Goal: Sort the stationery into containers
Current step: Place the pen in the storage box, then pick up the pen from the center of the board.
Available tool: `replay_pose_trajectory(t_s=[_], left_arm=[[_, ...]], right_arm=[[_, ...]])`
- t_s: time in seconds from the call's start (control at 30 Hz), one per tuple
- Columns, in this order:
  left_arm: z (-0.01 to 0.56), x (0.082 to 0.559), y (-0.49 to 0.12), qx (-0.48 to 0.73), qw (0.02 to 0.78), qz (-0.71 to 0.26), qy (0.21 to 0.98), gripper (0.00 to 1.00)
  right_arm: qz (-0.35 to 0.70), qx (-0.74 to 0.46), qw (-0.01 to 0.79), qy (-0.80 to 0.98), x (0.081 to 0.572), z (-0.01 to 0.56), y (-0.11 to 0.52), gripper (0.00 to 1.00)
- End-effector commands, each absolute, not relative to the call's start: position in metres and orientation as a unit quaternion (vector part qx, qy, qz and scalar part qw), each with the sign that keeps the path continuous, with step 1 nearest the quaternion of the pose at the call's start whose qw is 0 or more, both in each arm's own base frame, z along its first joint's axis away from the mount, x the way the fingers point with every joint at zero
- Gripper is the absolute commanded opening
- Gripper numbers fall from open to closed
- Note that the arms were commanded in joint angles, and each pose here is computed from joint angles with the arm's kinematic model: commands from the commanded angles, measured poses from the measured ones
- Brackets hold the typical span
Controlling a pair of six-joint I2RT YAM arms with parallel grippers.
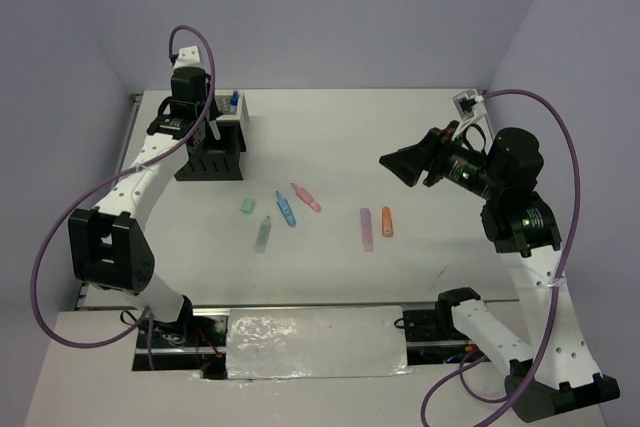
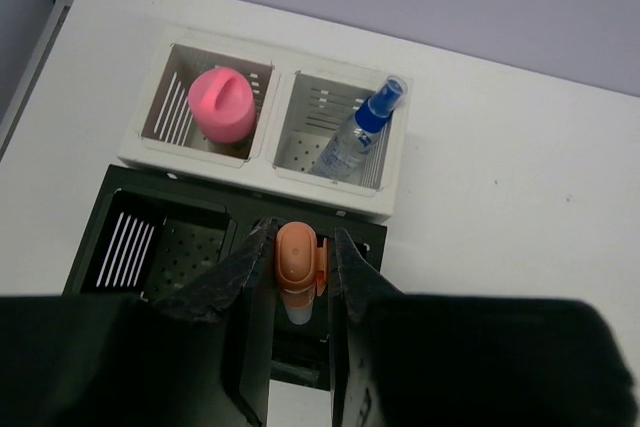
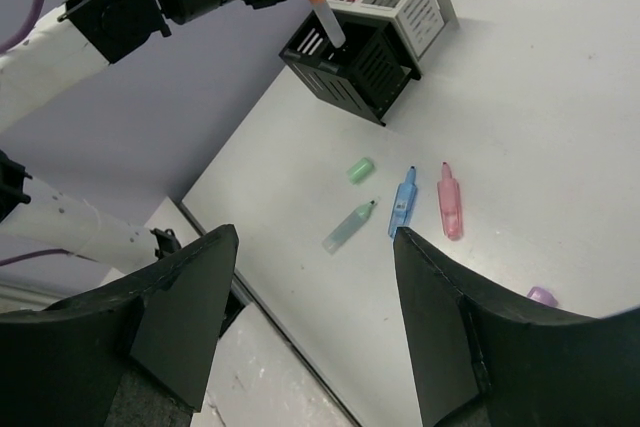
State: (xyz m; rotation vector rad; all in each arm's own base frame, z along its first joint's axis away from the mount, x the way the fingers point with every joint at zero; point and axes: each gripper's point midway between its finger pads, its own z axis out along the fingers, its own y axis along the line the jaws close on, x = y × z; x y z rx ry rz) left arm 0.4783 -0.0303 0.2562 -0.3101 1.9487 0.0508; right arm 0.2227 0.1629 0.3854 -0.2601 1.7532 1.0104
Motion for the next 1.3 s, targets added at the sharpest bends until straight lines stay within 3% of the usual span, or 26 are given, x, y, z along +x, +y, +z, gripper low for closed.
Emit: replay_pose_trajectory(t_s=[0.0,0.13,0.17,0.4,0.43,0.6,0.67,0.8,1.27], left_arm=[[0.268,0.495,-0.034,-0.128,0.581,0.008,0.804,0.04],[0.251,0.497,-0.036,-0.134,0.564,0.001,0.814,0.29],[0.246,0.496,-0.037,-0.137,0.561,-0.002,0.817,0.4],[0.242,0.484,-0.035,-0.143,0.558,-0.003,0.817,0.79],[0.247,0.482,-0.036,-0.14,0.559,-0.007,0.817,0.97],[0.28,0.468,-0.036,-0.137,0.569,-0.015,0.81,0.99],[0.296,0.458,-0.042,-0.129,0.557,-0.033,0.82,0.99],[0.316,0.432,-0.059,-0.112,0.517,-0.071,0.846,0.99],[0.286,0.325,-0.077,-0.071,0.415,-0.114,0.9,0.99]], right_arm=[[0.414,-0.121,0.539,0.723,0.223,0.397,0.163,0.72],[0.412,-0.124,0.537,0.725,0.227,0.4,0.163,0.72],[0.411,-0.123,0.536,0.727,0.229,0.399,0.163,0.72],[0.407,-0.118,0.534,0.731,0.239,0.396,0.163,0.73],[0.404,-0.114,0.53,0.737,0.242,0.391,0.163,0.73],[0.364,-0.083,0.465,0.802,0.271,0.335,0.163,0.77],[0.311,-0.103,0.408,0.852,0.269,0.297,0.173,0.86],[0.146,-0.08,0.33,0.929,0.28,0.213,0.163,0.86],[0.071,-0.033,0.213,0.974,0.25,0.083,0.175,0.59]])
